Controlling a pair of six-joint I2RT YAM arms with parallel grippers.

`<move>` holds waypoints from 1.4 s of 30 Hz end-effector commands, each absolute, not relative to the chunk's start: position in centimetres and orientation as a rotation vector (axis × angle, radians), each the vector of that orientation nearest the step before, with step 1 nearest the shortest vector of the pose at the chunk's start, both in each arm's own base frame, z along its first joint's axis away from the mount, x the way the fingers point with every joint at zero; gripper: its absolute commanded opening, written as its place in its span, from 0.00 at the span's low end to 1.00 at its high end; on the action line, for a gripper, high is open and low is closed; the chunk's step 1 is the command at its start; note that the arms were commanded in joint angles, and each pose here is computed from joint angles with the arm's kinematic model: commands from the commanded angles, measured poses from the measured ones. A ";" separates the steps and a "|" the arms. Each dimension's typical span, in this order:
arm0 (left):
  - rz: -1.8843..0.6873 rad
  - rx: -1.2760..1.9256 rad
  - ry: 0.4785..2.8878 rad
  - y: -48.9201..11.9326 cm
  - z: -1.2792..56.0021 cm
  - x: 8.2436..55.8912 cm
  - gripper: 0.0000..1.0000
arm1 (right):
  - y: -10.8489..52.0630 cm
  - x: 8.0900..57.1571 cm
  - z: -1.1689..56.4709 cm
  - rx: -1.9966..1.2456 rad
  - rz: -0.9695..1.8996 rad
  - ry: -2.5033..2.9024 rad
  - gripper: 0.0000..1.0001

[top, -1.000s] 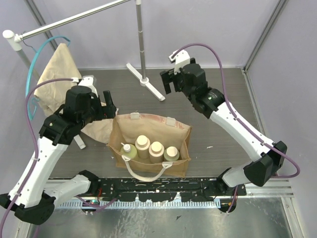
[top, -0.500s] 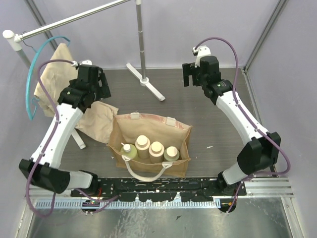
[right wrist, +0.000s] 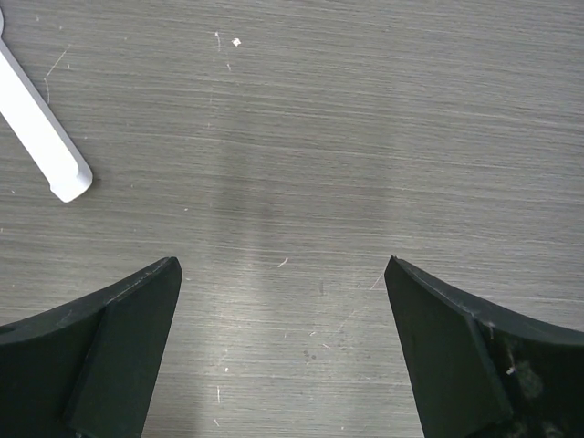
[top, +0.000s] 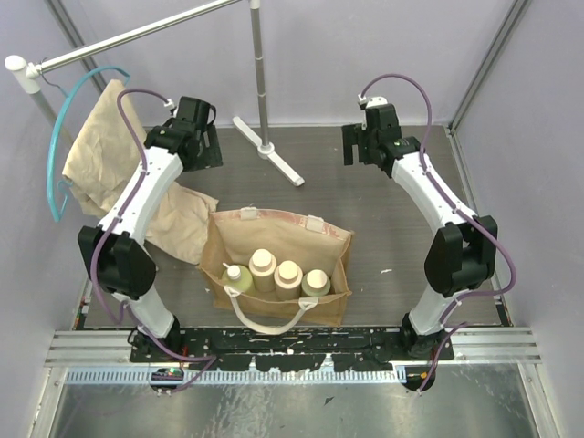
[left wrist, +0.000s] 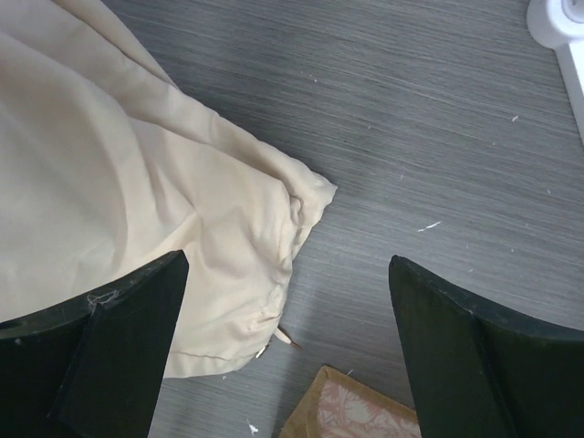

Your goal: Place the personal care products into the canvas bag

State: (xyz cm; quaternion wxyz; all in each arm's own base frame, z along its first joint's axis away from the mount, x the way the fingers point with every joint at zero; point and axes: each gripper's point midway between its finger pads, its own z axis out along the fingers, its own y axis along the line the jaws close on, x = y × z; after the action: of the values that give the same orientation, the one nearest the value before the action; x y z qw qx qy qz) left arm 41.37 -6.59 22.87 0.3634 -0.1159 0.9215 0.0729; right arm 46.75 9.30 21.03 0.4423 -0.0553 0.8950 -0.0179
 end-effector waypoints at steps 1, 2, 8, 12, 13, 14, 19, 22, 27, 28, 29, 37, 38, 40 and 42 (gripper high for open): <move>0.243 -0.339 2.351 -5.7 23.6 41.8 0.98 | 7.9 47.7 23.2 -0.058 -0.039 2.149 1.00; 0.248 -0.343 2.341 -5.7 23.6 41.9 0.98 | 7.6 47.8 23.2 -0.053 -0.043 2.143 1.00; 0.261 -0.376 2.265 -5.1 24.3 42.5 0.98 | 6.2 48.4 22.9 -0.020 -0.019 2.130 1.00; 0.320 -0.415 2.247 -4.5 24.6 43.4 0.98 | 6.0 48.7 22.2 -0.016 -0.018 2.144 1.00; 0.330 -0.415 2.254 -4.6 24.5 43.6 0.98 | 5.8 48.8 22.3 -0.015 -0.017 2.141 1.00; 0.340 -0.408 2.267 -4.6 24.3 43.8 0.98 | 5.7 49.0 22.4 -0.009 -0.015 2.139 1.00; 0.363 -0.392 2.237 -4.4 23.7 44.8 0.98 | 5.5 49.9 23.2 0.009 -0.004 2.086 1.00; 0.414 -0.353 2.194 -3.8 23.0 45.6 0.98 | 5.0 50.6 24.1 0.025 -0.031 2.020 1.00; 0.485 -0.290 2.210 -3.6 21.3 46.8 0.98 | 4.7 51.6 27.3 0.023 -0.056 1.926 1.00; 0.492 -0.285 2.217 -3.6 21.3 47.0 0.98 | 4.5 51.8 27.7 0.019 -0.069 1.919 1.00; 0.500 -0.272 2.220 -3.6 21.2 47.1 0.98 | 4.4 52.0 28.1 0.019 -0.079 1.912 1.00; 0.495 -0.182 2.179 -3.7 22.5 47.5 0.98 | 4.6 51.6 29.0 0.013 -0.061 1.890 1.00; 0.490 -0.176 2.179 -3.7 22.6 47.5 0.98 | 4.6 51.4 29.1 0.015 -0.058 1.888 1.00; 0.480 -0.173 2.181 -3.8 22.6 47.3 0.98 | 4.4 50.8 28.8 0.019 -0.063 1.892 1.00; 0.474 -0.174 2.184 -3.8 22.6 47.0 0.98 | 4.3 50.3 29.2 0.029 -0.060 1.880 1.00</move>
State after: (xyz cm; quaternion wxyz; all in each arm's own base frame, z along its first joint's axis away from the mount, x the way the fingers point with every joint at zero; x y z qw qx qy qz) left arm 47.15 -3.86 20.06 0.4022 -0.0660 0.8910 0.2001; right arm 51.22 4.86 24.63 0.5383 -0.0020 0.8423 -0.0282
